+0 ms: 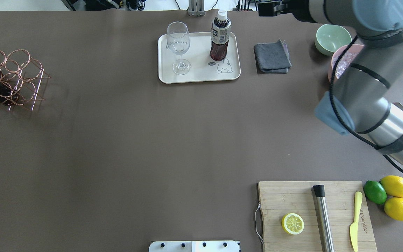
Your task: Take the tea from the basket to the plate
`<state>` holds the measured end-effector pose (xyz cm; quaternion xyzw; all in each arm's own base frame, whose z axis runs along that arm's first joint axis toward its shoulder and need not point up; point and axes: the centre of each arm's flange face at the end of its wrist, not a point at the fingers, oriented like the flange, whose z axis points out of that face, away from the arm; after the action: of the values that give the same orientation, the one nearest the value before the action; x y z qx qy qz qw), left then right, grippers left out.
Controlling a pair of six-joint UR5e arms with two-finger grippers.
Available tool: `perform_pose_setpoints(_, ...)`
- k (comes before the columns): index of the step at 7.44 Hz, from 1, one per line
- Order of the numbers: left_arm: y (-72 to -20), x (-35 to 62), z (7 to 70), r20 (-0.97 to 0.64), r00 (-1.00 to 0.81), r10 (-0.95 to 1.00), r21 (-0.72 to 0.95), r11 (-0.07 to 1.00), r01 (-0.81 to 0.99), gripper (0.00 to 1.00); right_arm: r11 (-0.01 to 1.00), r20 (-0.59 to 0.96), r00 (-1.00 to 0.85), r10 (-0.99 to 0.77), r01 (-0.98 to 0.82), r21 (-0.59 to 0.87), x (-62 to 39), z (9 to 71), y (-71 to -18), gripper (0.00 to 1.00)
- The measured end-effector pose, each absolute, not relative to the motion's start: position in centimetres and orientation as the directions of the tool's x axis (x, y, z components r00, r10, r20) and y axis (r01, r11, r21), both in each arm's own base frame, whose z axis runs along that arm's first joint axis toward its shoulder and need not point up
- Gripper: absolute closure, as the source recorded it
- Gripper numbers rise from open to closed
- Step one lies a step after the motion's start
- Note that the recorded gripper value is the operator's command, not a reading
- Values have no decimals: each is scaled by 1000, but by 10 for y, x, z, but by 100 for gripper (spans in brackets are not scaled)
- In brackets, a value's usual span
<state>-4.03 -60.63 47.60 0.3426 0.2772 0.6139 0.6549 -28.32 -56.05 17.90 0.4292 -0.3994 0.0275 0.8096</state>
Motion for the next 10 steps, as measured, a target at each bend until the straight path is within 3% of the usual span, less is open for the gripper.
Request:
perform_pose_setpoints(2, -605, -39, 475, 52, 92, 994, 794, 15, -607, 100, 718, 662, 720, -208, -347, 603, -209, 227, -544, 0)
perform_pose_setpoints(4, -604, -36, 475, 45, 89, 995, 801, 17, -599, 100, 797, 594, 792, -140, -265, 542, -142, 320, -537, 0)
perform_pose_setpoints(7, -605, -31, 475, 7, 110, 994, 804, 60, -591, 100, 916, 450, 867, -213, 17, 400, -57, 438, -516, 0)
perform_pose_setpoints(10, -605, -30, 474, -8, 118, 993, 805, 77, -589, 100, 989, 621, 772, -132, 64, 131, 9, 540, -509, 0)
